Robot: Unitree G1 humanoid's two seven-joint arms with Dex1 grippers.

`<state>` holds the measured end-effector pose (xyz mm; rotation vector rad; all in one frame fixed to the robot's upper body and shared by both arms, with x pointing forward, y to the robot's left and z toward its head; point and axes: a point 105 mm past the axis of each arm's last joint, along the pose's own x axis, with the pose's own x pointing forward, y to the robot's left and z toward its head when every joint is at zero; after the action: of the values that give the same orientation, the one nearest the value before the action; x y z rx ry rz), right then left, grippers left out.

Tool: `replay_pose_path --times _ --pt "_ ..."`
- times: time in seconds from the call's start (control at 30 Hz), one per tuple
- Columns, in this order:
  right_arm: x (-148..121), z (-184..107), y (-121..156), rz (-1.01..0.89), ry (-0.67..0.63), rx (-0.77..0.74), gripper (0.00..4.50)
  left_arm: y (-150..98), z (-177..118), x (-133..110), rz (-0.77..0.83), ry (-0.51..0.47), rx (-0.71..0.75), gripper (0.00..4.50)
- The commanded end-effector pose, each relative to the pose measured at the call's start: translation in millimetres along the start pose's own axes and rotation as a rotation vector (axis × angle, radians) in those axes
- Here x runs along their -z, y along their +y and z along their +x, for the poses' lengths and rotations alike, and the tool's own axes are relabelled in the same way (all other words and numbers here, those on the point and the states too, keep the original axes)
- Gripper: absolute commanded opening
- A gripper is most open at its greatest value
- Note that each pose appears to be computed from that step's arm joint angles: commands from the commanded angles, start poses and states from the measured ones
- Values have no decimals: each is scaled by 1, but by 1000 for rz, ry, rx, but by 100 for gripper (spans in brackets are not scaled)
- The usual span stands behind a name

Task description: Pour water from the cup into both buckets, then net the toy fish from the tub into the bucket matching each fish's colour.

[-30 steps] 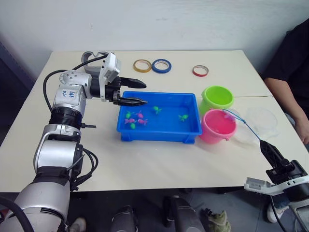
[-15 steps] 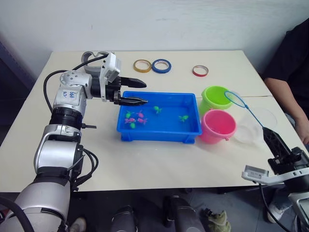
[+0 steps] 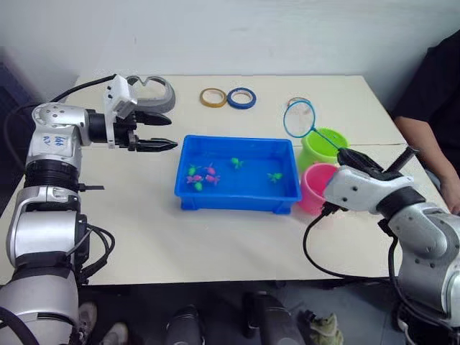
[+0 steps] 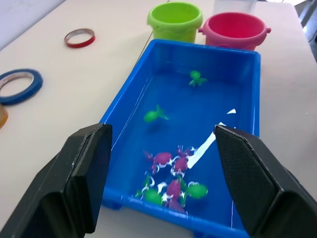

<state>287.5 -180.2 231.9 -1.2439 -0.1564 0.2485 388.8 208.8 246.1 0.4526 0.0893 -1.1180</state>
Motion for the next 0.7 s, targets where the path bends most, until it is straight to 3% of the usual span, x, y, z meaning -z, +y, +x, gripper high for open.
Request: replay_pose_path --times 0.03,0.27,0.7 --pt "-6 13 7 229 -44 -129 0 -1 -25 5 12 42 -36 360" --pt "-31 26 30 414 -144 -409 0 -10 -38 15 -13 37 -65 360" --pt "-49 37 54 284 -193 -519 0 -24 -44 13 -25 14 -82 360"
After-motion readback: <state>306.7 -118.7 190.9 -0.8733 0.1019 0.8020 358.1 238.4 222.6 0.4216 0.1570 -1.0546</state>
